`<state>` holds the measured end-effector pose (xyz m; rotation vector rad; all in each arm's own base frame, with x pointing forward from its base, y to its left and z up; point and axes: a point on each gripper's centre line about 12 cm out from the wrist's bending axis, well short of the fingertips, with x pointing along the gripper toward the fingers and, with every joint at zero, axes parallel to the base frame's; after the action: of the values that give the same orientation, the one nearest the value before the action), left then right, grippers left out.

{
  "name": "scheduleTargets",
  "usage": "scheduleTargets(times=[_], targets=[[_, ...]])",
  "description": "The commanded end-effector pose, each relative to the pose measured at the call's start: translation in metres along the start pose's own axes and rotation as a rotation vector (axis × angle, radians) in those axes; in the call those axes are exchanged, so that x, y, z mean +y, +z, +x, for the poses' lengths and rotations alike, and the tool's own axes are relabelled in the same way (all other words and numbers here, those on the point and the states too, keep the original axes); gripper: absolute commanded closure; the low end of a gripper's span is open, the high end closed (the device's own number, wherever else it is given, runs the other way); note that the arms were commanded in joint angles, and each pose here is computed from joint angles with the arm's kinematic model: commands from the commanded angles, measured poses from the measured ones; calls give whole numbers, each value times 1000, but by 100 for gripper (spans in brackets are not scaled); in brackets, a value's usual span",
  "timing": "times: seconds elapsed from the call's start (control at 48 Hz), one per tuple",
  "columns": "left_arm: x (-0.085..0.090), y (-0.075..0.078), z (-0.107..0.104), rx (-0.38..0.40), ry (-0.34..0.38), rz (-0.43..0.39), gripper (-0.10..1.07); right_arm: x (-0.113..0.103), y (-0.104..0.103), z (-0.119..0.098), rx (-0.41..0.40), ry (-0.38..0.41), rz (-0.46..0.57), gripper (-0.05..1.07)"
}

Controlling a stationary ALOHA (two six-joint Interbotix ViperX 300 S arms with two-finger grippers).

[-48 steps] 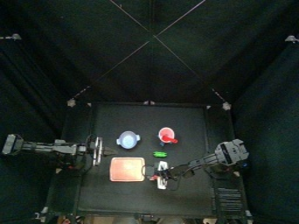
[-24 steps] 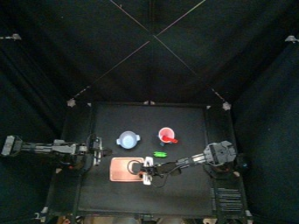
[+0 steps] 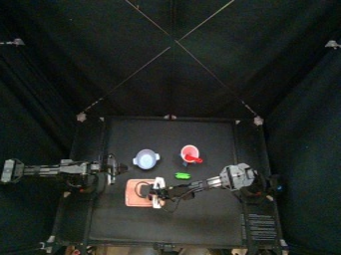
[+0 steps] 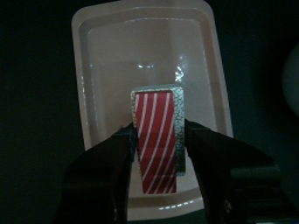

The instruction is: Place green sushi on plate

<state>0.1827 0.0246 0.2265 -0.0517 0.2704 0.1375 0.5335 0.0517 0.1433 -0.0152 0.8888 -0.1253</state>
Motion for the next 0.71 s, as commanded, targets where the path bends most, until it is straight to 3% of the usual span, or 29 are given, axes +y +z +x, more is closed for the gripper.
scheduleTargets(times=[0.0, 0.271, 0.688], targets=[[0, 8, 0, -22, 1, 1, 99, 0, 24, -11, -64, 7, 14, 34], [0, 8, 0, -22, 2, 1, 99, 1, 23, 4, -45, -5, 5, 30], [0, 8, 0, -22, 2, -1, 99, 0, 21, 6, -23, -19, 10, 8]])
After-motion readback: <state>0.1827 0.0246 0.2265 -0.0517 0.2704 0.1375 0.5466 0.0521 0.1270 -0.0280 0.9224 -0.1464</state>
